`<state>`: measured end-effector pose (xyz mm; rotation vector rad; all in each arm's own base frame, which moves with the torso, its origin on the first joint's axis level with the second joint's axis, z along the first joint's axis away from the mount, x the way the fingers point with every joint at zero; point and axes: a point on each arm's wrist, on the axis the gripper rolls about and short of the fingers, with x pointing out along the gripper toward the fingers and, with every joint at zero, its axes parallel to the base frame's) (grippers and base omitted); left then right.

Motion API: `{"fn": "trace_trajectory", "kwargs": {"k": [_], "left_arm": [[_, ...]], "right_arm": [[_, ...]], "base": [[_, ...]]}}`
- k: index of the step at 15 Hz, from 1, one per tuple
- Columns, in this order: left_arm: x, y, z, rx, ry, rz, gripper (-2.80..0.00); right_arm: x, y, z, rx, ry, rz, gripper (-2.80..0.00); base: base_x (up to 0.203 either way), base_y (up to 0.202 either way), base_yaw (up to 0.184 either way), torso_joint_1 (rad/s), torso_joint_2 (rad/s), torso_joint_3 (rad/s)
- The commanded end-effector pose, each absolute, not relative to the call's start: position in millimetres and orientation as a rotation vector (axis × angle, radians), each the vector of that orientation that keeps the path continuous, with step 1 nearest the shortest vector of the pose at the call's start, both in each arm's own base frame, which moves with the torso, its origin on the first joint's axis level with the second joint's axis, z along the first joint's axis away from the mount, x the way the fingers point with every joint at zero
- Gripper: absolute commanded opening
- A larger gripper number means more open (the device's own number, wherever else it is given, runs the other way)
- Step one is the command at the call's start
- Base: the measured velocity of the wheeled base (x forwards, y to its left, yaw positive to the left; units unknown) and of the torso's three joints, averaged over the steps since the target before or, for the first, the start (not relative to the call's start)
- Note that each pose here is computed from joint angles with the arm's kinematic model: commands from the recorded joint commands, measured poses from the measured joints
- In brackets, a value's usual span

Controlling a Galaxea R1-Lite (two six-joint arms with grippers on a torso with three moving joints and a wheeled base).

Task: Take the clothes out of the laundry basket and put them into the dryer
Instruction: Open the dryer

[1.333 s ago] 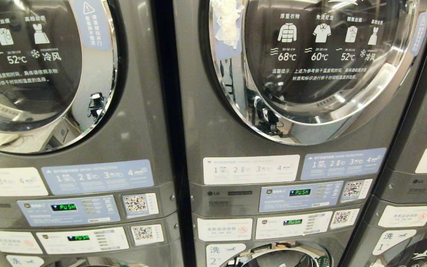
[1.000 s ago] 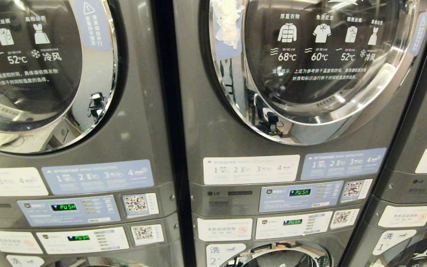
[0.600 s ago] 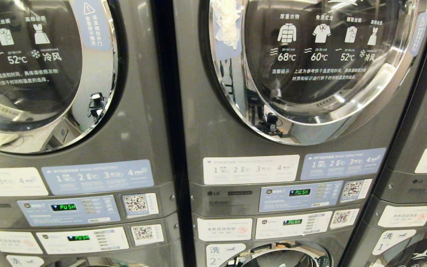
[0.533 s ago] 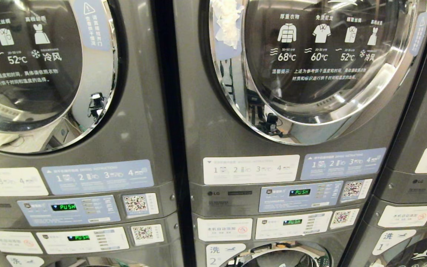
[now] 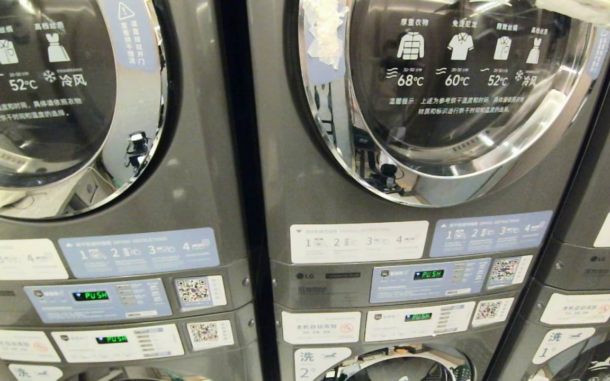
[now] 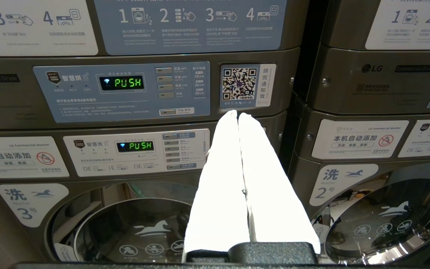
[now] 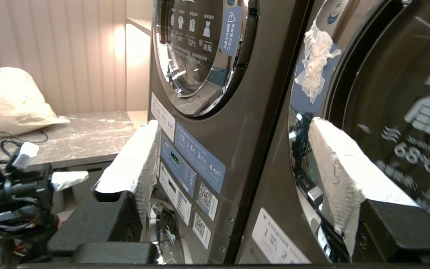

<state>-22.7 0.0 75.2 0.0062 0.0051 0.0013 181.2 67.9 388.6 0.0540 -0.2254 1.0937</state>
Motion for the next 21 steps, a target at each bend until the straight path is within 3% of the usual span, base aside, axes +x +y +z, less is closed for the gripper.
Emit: {"fn": "trace_trajectory", "kwargs": {"k": [1,6,12,21], "left_arm": [[-23,0,75,0.006,0.005,0.002,-2.8],[-23,0,75,0.006,0.005,0.002,-2.8],[-23,0,75,0.006,0.005,0.002,-2.8],[-23,0,75,0.006,0.005,0.002,-2.8]], "right_arm": [[221,84,383,0.065,-0.182,1.114,0.0],[293,120,390,0.06,-0.235,0.945,0.0],[315,173,372,0.067,-0.21,0.937,0.0],[343,202,361,0.078,-0.209,0.942,0.0]], "base": [[0.0,0.0,0.0,0.0,0.0,0.0],[0.0,0.0,0.0,0.0,0.0,0.0],[0.0,0.0,0.0,0.0,0.0,0.0],[0.0,0.0,0.0,0.0,0.0,0.0]]}}
